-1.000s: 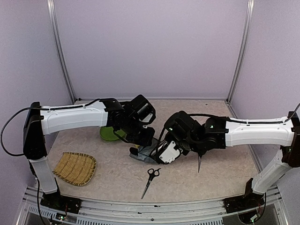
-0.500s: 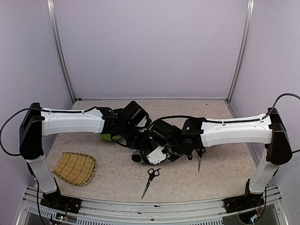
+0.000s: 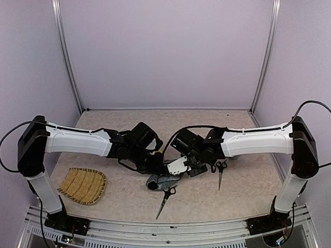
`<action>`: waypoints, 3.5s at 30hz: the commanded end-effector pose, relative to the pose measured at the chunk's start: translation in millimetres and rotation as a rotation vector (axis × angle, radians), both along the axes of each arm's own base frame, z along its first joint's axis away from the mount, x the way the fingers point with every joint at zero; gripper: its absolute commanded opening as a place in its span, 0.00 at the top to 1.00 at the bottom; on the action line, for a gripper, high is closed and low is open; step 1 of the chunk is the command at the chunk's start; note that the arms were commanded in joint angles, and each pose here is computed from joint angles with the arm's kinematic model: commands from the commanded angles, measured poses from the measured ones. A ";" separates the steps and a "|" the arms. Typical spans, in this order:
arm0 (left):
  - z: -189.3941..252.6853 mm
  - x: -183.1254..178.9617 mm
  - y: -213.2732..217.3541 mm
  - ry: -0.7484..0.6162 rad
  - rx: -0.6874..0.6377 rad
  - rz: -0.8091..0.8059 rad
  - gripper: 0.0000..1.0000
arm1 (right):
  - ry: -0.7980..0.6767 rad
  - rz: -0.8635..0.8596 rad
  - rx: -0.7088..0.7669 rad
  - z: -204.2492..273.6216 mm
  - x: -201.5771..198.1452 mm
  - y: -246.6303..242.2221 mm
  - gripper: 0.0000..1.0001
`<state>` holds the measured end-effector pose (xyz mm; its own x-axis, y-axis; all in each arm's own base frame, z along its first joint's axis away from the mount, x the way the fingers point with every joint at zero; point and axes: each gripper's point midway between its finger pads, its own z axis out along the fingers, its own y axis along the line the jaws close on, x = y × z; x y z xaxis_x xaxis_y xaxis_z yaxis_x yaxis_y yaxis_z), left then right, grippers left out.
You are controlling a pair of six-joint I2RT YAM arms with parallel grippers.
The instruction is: Sort the hair-cutting tools
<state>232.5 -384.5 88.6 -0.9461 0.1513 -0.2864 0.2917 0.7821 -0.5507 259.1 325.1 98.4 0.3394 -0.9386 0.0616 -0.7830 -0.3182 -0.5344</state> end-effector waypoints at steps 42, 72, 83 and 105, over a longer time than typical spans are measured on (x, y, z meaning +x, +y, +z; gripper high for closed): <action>13.2 3.8 2.5 -0.275 0.072 -0.186 0.67 | 0.581 -0.036 0.622 56.4 -48.7 4.2 0.32; -13.7 -47.2 -60.3 -0.903 0.632 -0.869 0.44 | 0.944 -0.401 0.711 -40.8 -4.2 -20.0 0.46; -43.2 -28.3 -66.9 -0.940 0.716 -0.903 0.46 | 1.035 -0.364 0.707 -49.1 -16.3 -15.7 0.54; -10.3 -20.3 -45.3 -0.986 0.674 -0.798 0.76 | 1.190 -0.325 0.773 -24.0 -27.3 -23.5 1.00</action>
